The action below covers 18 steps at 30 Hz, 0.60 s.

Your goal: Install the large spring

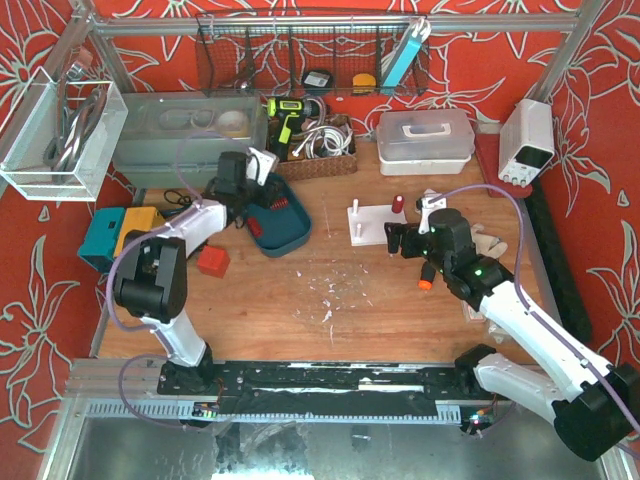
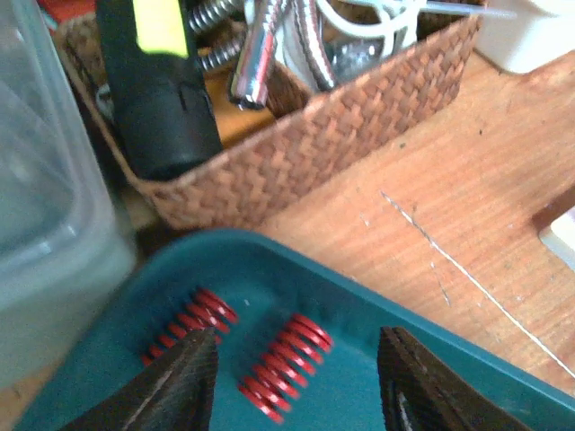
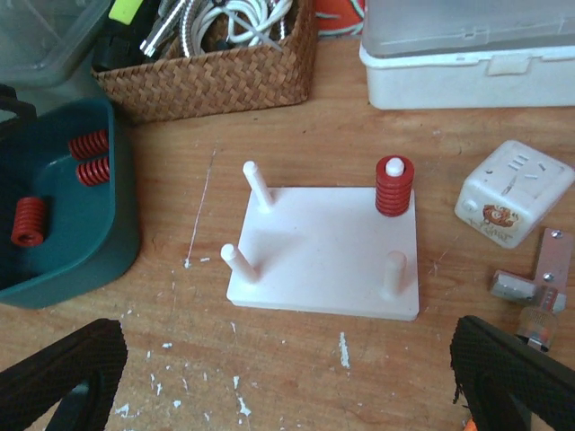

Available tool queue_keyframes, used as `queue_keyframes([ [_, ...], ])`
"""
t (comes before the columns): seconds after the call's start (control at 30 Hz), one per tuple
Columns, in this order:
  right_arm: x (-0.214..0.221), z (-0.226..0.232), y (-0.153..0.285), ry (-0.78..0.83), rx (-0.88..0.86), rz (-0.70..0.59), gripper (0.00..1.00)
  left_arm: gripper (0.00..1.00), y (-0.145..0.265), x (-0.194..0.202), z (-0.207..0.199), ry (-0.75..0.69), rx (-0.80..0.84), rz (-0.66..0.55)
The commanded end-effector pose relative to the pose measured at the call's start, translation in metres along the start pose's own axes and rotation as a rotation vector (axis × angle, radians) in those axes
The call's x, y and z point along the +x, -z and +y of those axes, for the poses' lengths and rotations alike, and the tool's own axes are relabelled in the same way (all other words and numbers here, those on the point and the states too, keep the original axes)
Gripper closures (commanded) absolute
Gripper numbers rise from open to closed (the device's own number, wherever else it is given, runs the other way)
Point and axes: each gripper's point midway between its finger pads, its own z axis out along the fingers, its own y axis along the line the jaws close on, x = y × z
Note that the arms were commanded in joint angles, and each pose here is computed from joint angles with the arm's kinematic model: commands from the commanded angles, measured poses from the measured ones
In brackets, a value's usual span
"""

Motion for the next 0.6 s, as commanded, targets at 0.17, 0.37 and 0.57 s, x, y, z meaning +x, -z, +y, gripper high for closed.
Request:
queue_keyframes([
  [0.17, -0.01, -0.006, 0.002, -0.016, 0.033, -0.064, 0.01, 0.46, -0.01, 0.006, 0.004, -0.365, 0.24, 0.037],
  [0.37, -0.009, -0.006, 0.002, -0.017, 0.028, -0.063, 0.01, 0.5, -0.023, 0.018, 0.003, -0.432, 0.282, 0.028],
  [0.57, -0.009, -0.005, 0.001, -0.017, 0.025, -0.061, 0.01, 0.44, -0.034, 0.036, 0.009, -0.488, 0.259, 0.072],
])
